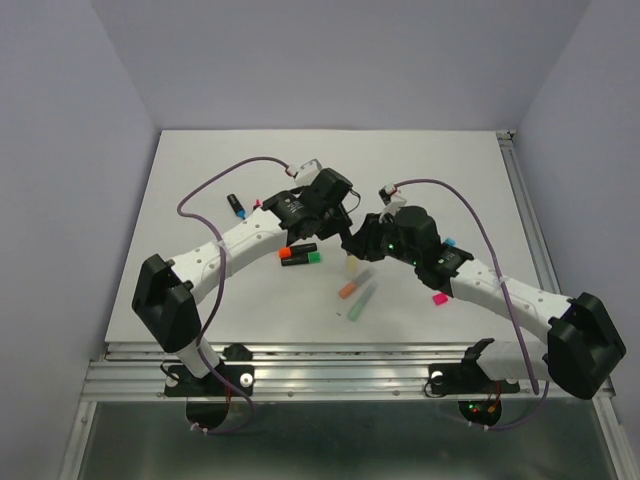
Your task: Open the pen caps
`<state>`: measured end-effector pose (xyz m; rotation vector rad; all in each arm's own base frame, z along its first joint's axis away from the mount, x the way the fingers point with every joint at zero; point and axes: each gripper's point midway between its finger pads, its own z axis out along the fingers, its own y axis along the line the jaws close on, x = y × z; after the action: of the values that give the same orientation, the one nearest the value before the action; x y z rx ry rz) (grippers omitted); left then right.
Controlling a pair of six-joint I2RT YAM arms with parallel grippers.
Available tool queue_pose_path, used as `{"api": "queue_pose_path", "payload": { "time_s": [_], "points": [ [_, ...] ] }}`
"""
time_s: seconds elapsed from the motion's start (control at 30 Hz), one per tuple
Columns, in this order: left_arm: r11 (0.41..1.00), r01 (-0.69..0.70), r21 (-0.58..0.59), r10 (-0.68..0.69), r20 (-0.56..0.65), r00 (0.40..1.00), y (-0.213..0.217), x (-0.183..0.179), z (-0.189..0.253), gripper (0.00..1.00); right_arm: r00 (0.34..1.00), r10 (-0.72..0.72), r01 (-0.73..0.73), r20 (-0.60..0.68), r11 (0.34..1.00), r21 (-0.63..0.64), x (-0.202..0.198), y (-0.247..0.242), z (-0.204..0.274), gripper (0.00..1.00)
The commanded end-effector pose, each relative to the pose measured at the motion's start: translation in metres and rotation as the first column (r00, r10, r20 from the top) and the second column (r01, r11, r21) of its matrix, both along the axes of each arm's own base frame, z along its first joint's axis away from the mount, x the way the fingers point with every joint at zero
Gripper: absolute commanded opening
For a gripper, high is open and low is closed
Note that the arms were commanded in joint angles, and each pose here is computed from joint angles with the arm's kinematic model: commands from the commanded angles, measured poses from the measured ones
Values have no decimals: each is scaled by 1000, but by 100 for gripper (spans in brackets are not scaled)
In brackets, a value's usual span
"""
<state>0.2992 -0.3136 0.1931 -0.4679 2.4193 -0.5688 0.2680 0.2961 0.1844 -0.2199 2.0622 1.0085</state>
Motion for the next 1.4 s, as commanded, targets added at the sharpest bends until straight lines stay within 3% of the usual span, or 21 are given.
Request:
{"api": "queue_pose_path", "payload": {
  "time_s": [0.0,0.17,0.57,0.77,1.07,1.13,1.2,1.3,1.37],
  "points": [
    [999,-25,-38,27,56,998,-5,9,24,0,1000,6,-7,27,999,52,1,8,21,16],
    [997,-64,-32,67,86,994,-1,26,31,0,999,33,-31,-30,998,52,-10,7,16,1],
    [972,-235,-17,234,170,957,41,95,37,0,965,240,-222,-105,962,159,-74,4,25,1],
    [961,-278,7,271,202,941,58,112,41,0,939,294,-260,-176,946,192,-99,-2,11,1],
    [941,-334,49,318,200,927,83,125,29,0,927,338,-295,-164,925,240,-117,-8,26,1],
    [941,-334,60,317,196,928,86,126,26,0,945,298,-265,-136,939,218,-110,-11,30,1],
    [937,-342,75,322,201,925,92,125,27,0,956,227,-200,-188,968,151,-104,-20,16,1],
    [933,-337,124,306,216,927,107,125,30,0,978,40,-40,-204,999,6,-75,-37,-3,1],
    [945,-264,195,222,216,951,113,125,25,0,975,-11,-1,-221,999,-52,-67,-45,-13,1]
  ]
}}
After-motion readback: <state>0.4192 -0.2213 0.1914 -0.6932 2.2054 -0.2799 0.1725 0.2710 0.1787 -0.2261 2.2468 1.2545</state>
